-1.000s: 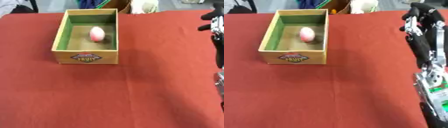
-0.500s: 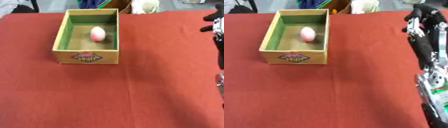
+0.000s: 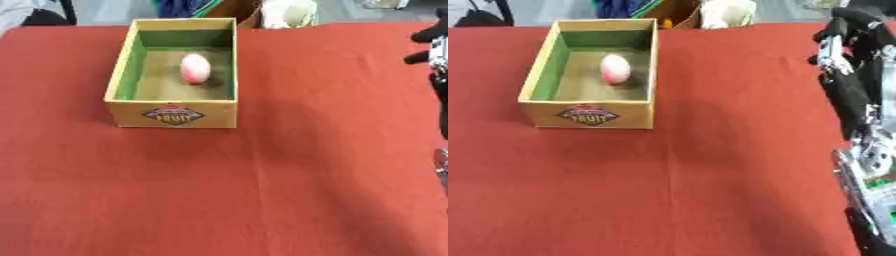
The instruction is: Pick up objects on the table and place them in the box.
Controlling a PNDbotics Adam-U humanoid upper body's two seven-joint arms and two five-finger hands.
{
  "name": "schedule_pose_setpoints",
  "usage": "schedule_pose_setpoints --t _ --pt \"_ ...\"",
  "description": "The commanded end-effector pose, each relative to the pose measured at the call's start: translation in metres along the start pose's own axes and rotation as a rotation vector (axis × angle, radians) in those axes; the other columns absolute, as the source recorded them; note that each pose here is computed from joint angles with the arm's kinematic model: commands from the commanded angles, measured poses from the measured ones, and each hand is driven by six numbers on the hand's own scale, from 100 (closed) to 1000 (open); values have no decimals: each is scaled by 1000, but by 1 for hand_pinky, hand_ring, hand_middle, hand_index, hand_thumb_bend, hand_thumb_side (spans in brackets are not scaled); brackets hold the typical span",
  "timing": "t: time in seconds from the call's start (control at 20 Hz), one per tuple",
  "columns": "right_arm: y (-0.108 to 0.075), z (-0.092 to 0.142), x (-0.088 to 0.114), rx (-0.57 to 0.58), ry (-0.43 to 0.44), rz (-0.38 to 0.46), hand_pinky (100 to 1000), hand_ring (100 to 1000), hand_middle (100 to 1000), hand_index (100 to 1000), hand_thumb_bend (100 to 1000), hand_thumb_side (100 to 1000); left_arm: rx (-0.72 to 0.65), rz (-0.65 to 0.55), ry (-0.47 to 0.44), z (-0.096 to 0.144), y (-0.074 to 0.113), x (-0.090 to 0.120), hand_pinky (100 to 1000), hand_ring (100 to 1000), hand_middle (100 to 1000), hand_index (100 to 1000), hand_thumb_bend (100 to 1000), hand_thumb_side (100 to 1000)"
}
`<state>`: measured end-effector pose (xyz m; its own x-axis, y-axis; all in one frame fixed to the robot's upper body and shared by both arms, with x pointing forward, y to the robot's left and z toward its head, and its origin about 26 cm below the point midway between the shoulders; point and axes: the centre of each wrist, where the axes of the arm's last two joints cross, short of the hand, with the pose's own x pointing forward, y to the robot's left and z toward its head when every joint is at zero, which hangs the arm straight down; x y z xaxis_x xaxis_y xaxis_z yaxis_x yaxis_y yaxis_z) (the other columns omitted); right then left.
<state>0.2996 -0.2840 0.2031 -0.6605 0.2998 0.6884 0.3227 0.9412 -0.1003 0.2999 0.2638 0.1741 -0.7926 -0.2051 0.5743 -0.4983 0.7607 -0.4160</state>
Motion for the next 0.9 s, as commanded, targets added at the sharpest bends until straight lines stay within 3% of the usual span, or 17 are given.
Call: schedule_pose_setpoints --t 0.05,0.9 --pt "-1 -5 8 1 -33 -6 515 662 543 754 100 490 2 11 -33 -7 -1 6 587 523 469 630 100 677" --pt "0 -4 8 5 -32 -7 514 665 540 755 100 489 -4 5 -27 -6 -1 6 587 523 467 629 100 679"
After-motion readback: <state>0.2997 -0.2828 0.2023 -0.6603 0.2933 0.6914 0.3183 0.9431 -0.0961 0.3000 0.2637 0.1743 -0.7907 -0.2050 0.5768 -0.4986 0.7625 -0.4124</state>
